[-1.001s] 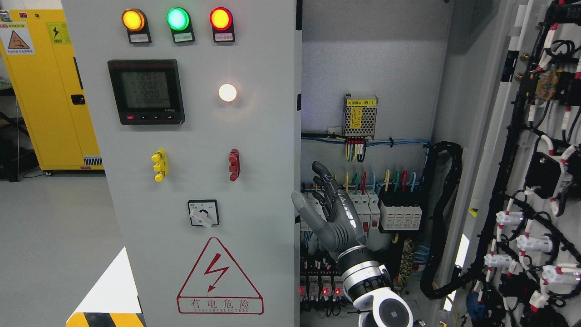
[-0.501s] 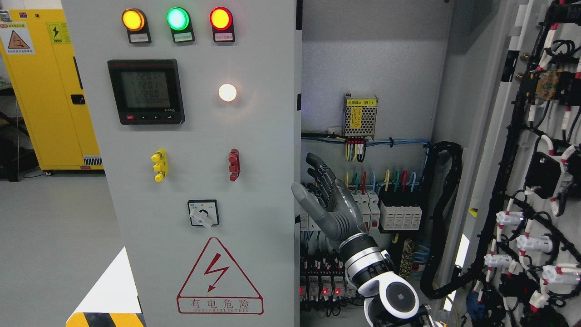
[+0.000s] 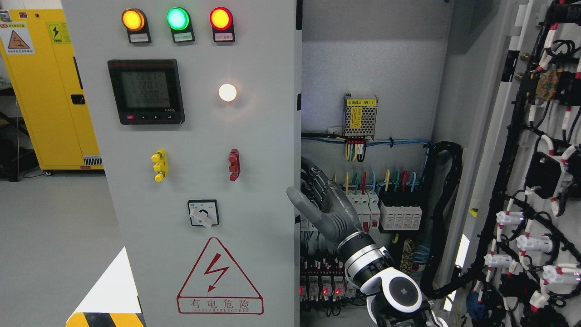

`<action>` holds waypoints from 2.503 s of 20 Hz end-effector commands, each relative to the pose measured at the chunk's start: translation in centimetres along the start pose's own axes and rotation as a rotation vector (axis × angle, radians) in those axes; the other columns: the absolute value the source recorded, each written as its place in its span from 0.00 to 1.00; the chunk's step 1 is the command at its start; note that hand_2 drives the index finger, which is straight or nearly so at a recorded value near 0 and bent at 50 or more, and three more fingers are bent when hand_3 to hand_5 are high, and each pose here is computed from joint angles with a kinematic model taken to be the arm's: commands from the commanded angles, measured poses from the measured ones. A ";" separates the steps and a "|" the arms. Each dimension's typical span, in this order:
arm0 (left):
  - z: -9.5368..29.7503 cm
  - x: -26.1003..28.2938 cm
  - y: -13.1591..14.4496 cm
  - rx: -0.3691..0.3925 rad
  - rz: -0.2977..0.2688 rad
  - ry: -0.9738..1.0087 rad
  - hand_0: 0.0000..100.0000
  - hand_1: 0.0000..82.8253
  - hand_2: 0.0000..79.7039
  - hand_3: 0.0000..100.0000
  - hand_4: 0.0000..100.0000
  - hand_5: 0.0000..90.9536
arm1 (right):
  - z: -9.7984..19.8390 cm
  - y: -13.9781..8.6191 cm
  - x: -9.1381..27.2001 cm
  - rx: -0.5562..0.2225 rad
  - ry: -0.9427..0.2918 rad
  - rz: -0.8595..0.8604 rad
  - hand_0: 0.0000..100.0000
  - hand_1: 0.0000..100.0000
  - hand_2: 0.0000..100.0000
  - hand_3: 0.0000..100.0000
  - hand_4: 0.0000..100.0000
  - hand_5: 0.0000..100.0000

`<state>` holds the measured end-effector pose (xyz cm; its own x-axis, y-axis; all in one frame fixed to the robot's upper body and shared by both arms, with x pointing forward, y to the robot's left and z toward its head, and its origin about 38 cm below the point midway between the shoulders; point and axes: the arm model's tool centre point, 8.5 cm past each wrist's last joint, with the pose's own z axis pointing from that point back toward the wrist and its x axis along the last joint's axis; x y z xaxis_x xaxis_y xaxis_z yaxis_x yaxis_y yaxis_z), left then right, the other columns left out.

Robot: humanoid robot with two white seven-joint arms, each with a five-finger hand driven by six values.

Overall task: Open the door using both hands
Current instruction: 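Hook the right hand fingers behind the warning-sign door's inner edge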

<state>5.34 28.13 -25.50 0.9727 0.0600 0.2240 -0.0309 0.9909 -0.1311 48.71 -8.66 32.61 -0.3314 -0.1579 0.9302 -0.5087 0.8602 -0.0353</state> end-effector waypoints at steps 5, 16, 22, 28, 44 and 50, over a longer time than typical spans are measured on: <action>-0.1 0.5 -0.1 -0.004 -0.008 -0.010 0.12 0.67 0.00 0.00 0.00 0.00 | -0.7 -1.3 -0.7 0.028 0.030 -0.070 0.00 0.50 0.04 0.00 0.00 0.00; -0.1 0.3 -0.4 -0.008 -0.005 -0.006 0.12 0.67 0.00 0.00 0.00 0.00 | -1.4 -2.9 -0.2 0.098 0.021 -0.105 0.00 0.50 0.04 0.00 0.00 0.00; -0.2 -0.1 -1.1 -0.019 -0.003 -0.001 0.12 0.67 0.00 0.00 0.00 0.00 | -1.8 -2.5 -0.3 0.150 0.079 -0.179 0.00 0.50 0.04 0.00 0.00 0.00; -0.3 -0.1 -1.2 -0.021 -0.003 -0.001 0.12 0.67 0.00 0.00 0.00 0.00 | -2.0 -2.9 0.1 0.158 0.069 -0.188 0.00 0.50 0.04 0.00 0.00 0.00; -0.3 -0.1 -1.2 -0.021 -0.001 -0.001 0.12 0.67 0.00 0.00 0.00 0.00 | -2.4 -2.3 0.5 0.243 0.064 -0.187 0.00 0.50 0.04 0.00 0.00 0.00; -0.3 -0.1 -1.2 -0.021 -0.003 -0.001 0.12 0.67 0.00 0.00 0.00 0.00 | -3.0 -2.4 0.9 0.248 0.061 -0.183 0.00 0.50 0.04 0.00 0.00 0.00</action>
<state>5.07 25.16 -25.77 0.9741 0.0635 0.2169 -0.0248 0.9840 -0.1766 51.56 -9.37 34.52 -0.1775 -0.2644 0.9479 -0.7374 0.6736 0.0498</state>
